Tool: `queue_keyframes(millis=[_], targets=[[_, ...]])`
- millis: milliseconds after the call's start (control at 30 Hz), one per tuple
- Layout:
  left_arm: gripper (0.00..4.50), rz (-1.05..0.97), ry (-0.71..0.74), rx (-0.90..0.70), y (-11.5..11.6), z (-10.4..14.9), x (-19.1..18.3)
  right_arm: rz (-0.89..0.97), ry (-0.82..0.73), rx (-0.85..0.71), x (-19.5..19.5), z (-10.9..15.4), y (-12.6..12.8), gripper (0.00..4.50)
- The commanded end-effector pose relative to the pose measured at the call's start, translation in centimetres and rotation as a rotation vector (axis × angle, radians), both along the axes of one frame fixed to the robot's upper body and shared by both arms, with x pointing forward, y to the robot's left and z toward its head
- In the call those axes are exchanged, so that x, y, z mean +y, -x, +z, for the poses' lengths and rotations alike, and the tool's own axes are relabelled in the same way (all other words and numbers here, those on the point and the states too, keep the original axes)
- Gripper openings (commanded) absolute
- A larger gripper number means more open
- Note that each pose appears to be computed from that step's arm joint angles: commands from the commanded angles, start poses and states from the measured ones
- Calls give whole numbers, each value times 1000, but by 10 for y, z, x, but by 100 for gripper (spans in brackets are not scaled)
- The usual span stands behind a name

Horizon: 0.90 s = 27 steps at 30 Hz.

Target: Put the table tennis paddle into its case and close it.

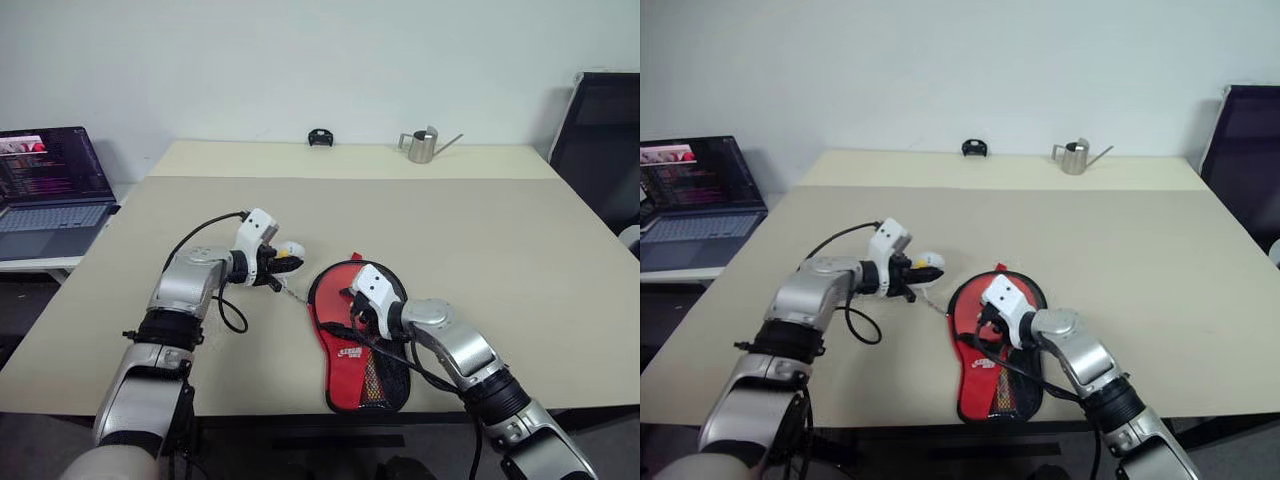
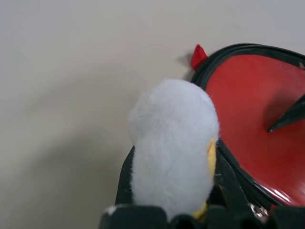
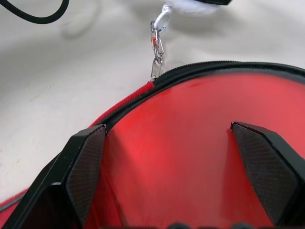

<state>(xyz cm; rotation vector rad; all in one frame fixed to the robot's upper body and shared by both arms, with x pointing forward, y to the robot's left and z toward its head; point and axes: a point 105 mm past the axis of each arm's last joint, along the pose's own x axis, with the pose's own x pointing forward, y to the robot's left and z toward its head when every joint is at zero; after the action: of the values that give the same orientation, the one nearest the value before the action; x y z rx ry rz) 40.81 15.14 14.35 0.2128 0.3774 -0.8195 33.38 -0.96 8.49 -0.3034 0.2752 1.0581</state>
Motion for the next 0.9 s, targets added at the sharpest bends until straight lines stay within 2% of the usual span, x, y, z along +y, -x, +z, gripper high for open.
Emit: queue_keyframes(millis=[33,233,567,767,900], targets=[[27,-38,-35,-73,-15,17,-14,-63,71,148,-11,-38,3,450],[27,-48,-70,-98,-36,20,-37,-111,68,198,-15,-45,4,450],[27,-54,-201,-128,-44,9,-50,-209,132,236,-46,-61,-1,450],[27,-23,-301,-242,-53,11,-67,-220,146,244,-53,-62,3,450],[27,-10,-303,-324,-56,19,-85,-230,152,248,-56,-62,6,450]])
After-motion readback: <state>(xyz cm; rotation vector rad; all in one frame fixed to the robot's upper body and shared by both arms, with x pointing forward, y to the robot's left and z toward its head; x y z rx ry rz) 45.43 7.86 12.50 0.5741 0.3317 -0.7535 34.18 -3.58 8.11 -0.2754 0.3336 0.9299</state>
